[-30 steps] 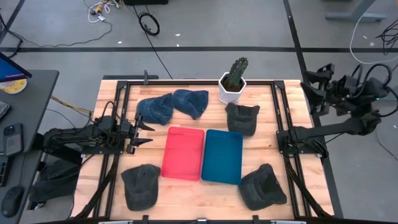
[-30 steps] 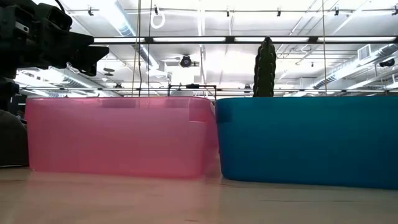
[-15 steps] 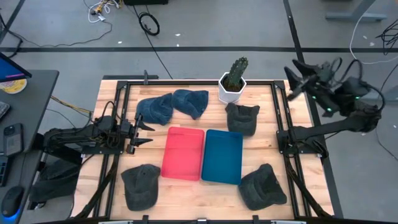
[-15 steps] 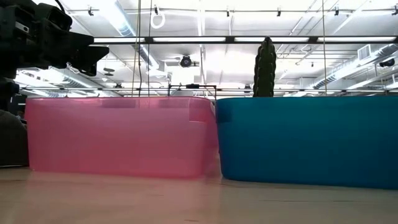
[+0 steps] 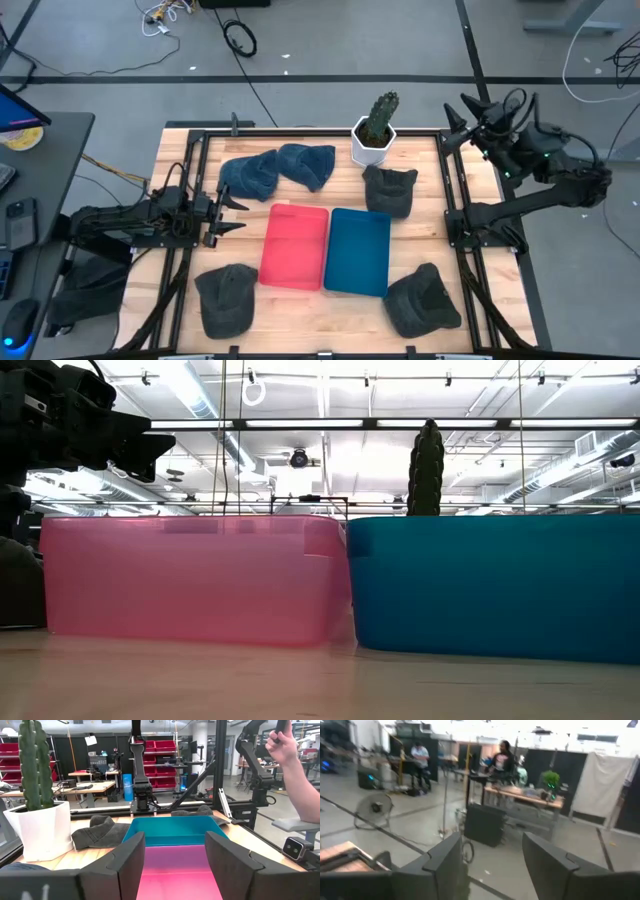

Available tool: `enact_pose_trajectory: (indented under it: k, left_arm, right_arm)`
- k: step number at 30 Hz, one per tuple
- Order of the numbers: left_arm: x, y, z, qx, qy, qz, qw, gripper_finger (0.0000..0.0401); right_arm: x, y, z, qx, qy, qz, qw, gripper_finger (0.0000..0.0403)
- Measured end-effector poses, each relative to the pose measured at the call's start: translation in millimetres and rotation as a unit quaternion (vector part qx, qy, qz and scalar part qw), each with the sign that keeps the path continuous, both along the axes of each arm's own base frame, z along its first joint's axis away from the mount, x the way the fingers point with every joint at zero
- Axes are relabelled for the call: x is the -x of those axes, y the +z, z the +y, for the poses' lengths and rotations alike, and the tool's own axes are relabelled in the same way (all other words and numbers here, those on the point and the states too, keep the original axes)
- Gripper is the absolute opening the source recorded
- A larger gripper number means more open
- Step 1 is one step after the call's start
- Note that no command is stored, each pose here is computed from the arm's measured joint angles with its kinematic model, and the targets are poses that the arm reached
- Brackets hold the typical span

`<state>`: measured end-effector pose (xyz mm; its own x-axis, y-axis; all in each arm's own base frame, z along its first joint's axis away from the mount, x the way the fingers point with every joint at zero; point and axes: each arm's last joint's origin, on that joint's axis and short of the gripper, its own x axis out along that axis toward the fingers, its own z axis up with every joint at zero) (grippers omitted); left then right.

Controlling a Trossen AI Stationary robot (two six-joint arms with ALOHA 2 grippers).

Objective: Pick & Place hat
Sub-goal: Put the top black cap into the blue bin

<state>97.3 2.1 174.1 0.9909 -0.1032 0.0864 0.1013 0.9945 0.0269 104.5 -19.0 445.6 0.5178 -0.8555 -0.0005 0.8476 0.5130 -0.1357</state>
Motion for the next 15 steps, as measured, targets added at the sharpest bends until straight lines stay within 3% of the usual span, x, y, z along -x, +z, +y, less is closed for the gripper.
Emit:
enact_pose_trajectory:
  k: [3,8,15]
  left_arm:
    - [0.0,-0.1,0.0,0.0,0.0,0.0,1.0,0.0211]
    - [0.0,-0.1,0.0,0.0,0.0,0.0,1.0,0.0211]
    - [0.0,0.0,0.0,0.0,0.0,0.0,1.0,0.0211]
  right_arm:
    - [0.2,4.1,-0.5,-0.031,0.002,0.024,0.999,0.0212]
    - [3.3,7.0,-0.2,-0.118,0.059,0.057,0.99,0.0212]
    - [-0.4,-12.3,-4.9,-0.211,0.05,0.154,0.964,0.0212]
